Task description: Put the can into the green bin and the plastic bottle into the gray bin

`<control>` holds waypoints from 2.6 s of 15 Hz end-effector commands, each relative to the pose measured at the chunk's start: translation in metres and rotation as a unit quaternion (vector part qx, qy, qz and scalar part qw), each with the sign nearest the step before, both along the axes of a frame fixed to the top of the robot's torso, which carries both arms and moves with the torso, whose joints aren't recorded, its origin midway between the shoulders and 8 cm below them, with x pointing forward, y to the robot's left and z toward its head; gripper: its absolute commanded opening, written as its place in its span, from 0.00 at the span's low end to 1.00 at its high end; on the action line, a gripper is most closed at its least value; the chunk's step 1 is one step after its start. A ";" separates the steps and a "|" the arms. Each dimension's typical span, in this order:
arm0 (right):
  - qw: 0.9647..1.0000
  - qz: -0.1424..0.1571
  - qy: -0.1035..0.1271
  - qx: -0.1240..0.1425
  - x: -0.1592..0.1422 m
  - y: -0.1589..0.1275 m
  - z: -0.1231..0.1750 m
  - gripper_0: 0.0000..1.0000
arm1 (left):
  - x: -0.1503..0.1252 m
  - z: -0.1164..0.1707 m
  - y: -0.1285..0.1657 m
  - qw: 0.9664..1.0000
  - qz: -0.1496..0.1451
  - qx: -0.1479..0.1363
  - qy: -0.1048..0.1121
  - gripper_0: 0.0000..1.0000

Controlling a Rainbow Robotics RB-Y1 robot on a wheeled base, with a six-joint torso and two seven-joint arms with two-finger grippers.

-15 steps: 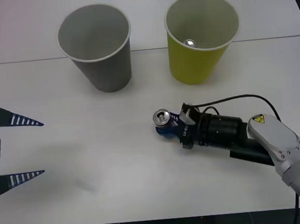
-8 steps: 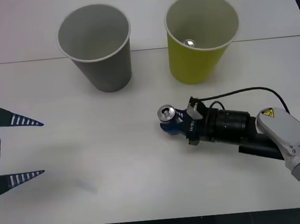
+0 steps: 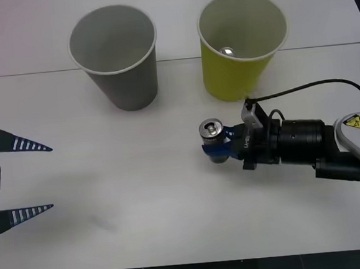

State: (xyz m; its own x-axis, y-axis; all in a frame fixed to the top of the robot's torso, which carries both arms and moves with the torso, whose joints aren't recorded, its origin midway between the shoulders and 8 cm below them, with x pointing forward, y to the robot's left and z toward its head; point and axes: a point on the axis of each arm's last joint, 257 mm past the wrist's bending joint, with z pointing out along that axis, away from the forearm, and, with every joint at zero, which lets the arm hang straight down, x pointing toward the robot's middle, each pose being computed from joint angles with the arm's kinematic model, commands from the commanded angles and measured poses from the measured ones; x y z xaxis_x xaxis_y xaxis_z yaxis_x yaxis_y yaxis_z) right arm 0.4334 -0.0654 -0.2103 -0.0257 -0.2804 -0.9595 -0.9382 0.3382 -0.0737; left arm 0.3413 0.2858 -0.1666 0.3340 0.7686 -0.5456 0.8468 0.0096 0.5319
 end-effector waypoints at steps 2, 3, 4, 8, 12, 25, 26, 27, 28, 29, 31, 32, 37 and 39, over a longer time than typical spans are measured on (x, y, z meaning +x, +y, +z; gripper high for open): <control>0.999 -0.009 0.037 -0.001 -0.019 -0.014 0.029 0.00 | 0.000 0.000 0.000 1.000 0.000 0.000 0.000 1.00; 0.999 -0.015 0.047 -0.002 -0.023 -0.021 0.038 0.00 | 0.000 0.000 0.000 1.000 0.000 0.000 0.000 1.00; 0.998 -0.021 0.058 -0.002 -0.027 -0.028 0.047 0.00 | 0.000 0.000 0.000 1.000 0.000 0.000 0.000 1.00; 0.994 -0.063 0.090 -0.021 -0.032 -0.060 0.077 0.00 | 0.000 0.000 0.000 1.000 0.000 0.000 0.000 1.00; 0.985 -0.098 0.135 -0.051 -0.033 -0.091 0.107 0.00 | 0.000 0.000 0.000 1.000 0.000 0.000 0.000 1.00; 0.960 -0.159 0.156 -0.167 -0.022 -0.139 0.176 0.00 | 0.000 0.000 0.000 1.000 0.000 0.000 0.000 1.00; 0.958 -0.159 0.156 -0.179 -0.019 -0.142 0.181 0.00 | 0.000 0.000 0.000 1.000 0.000 0.000 0.000 1.00; 0.956 -0.163 0.150 -0.193 -0.012 -0.145 0.187 0.00 | 0.000 0.000 0.000 1.000 0.000 0.000 0.000 1.00; 0.955 -0.170 0.134 -0.202 -0.001 -0.142 0.197 0.00 | 0.000 0.000 0.000 1.000 0.000 0.000 0.000 1.00; 0.955 -0.175 0.120 -0.209 0.008 -0.139 0.206 0.00 | 0.000 0.000 0.000 1.000 0.000 0.000 0.000 1.00; 0.951 -0.179 0.122 -0.221 0.025 -0.134 0.210 0.00 | 0.000 0.000 0.000 1.000 0.000 0.000 0.000 1.00; 0.949 -0.182 0.125 -0.225 0.033 -0.133 0.212 0.00 | 0.000 0.000 0.000 1.000 0.000 0.000 0.000 1.00; 0.935 -0.207 0.130 -0.258 0.079 -0.118 0.221 0.00 | 0.000 0.000 0.000 1.000 0.000 0.000 0.000 1.00; 0.927 -0.222 0.135 -0.270 0.098 -0.114 0.218 0.00 | 0.000 0.000 0.000 1.000 0.000 0.000 0.000 1.00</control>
State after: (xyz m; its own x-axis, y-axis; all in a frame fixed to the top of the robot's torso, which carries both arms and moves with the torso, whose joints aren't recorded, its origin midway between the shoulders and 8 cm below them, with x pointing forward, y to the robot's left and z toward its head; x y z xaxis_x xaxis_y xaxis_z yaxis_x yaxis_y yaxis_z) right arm 0.5245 -0.1813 0.0096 -0.4624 -0.6217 -0.6322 -0.7306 0.6712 -0.1256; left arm 0.3413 0.2858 -0.1666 0.3340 0.7686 -0.5456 0.8468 0.0096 0.5319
